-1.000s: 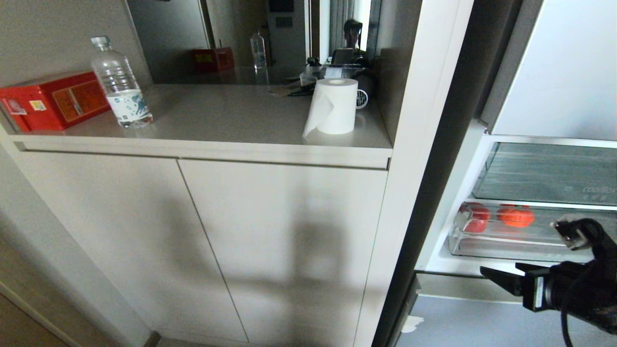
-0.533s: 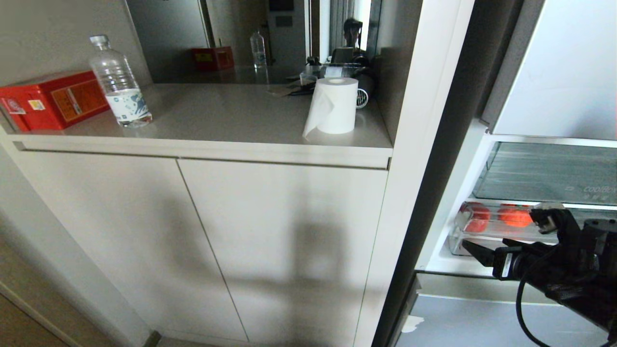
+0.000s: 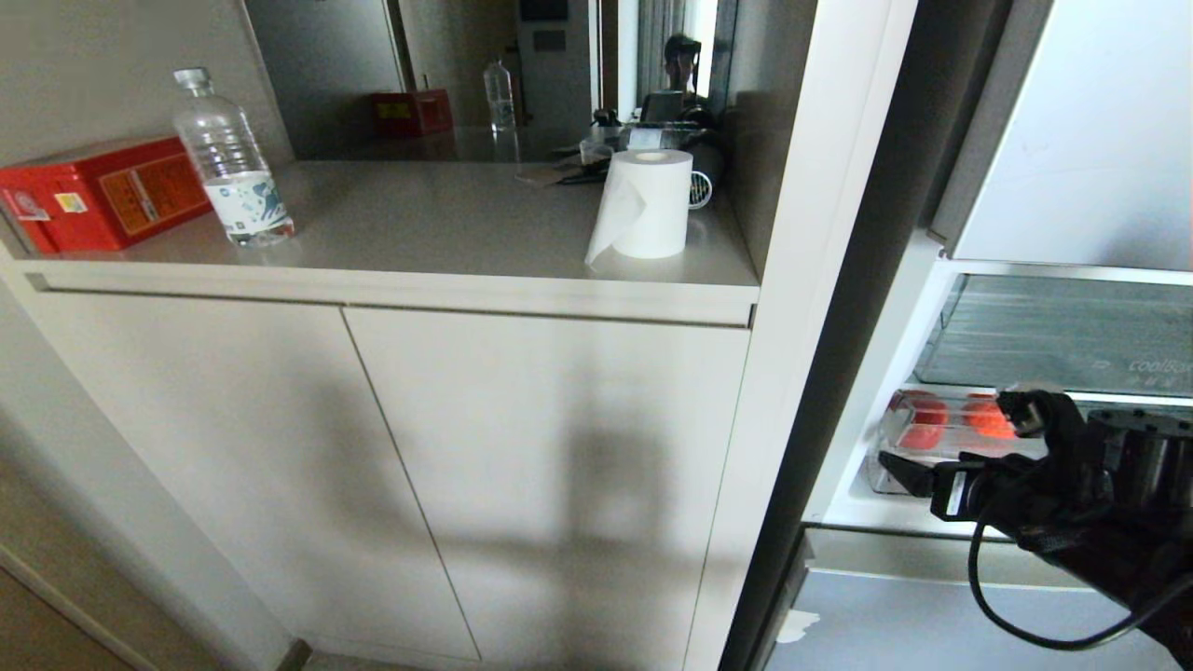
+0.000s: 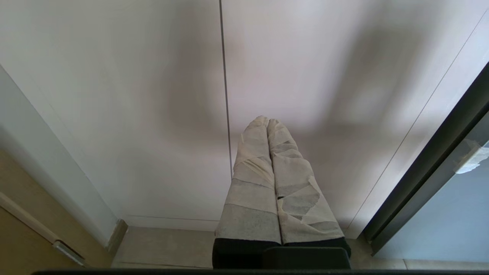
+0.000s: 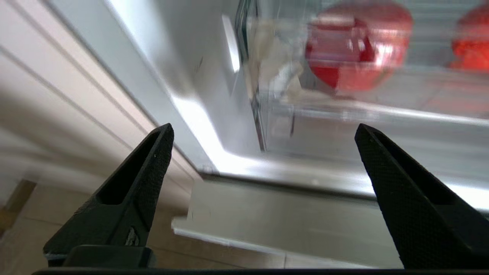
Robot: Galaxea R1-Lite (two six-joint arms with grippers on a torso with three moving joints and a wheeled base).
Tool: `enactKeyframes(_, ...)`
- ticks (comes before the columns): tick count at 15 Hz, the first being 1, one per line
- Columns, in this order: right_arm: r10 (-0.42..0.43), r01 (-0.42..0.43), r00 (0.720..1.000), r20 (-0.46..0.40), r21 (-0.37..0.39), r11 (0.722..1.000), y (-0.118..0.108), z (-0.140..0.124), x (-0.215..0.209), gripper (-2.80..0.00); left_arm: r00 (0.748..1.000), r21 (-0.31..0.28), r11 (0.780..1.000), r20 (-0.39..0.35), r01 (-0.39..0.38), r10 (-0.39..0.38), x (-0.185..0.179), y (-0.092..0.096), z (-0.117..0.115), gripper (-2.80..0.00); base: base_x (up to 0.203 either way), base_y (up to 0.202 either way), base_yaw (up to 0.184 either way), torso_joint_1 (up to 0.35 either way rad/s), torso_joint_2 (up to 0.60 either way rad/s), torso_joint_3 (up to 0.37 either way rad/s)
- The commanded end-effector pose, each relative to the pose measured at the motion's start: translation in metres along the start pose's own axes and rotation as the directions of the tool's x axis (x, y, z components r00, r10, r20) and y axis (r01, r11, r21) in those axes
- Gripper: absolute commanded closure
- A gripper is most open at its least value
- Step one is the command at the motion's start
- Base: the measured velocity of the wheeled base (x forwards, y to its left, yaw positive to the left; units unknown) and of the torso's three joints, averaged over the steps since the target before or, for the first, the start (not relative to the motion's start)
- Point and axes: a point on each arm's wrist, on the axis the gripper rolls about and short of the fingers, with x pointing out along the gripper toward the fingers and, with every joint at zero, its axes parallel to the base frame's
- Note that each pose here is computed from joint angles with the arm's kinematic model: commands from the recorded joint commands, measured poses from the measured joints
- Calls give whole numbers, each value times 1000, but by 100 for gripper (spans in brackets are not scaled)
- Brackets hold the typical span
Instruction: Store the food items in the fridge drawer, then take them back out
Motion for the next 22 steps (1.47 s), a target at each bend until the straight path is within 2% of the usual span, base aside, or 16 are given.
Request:
enactKeyframes(1, 1, -1, 1000, 8, 1, 1000, 0, 1, 8, -280, 1000, 0, 1000, 0, 0, 0, 0, 0, 0, 0, 0, 0, 0, 0, 0, 0)
enactKeyframes(5, -8, 8, 999, 35, -2, 1000, 0, 8, 12, -280, 1000, 0, 1000, 0, 0, 0, 0, 0, 0, 0, 0, 0, 0, 0, 0, 0)
enactKeyframes(14, -72, 72, 997, 41, -2, 997, -2, 8, 21, -280, 1000, 0, 1000, 0, 0, 0, 0, 0, 0, 0, 0, 0, 0, 0, 0, 0)
enactKeyframes(20, -67, 67, 996, 54, -4, 998, 0, 12, 22, -280, 1000, 0, 1000, 0, 0, 0, 0, 0, 0, 0, 0, 0, 0, 0, 0, 0)
enactKeyframes(21, -59, 59, 997, 52, -7, 998, 3, 11, 22, 0, 1000, 0, 1000, 0, 0, 0, 0, 0, 0, 0, 0, 0, 0, 0, 0, 0)
enactKeyframes(22, -46, 46, 998, 52, -13, 999, 7, 11, 22, 0, 1000, 0, 1000, 0, 0, 0, 0, 0, 0, 0, 0, 0, 0, 0, 0, 0)
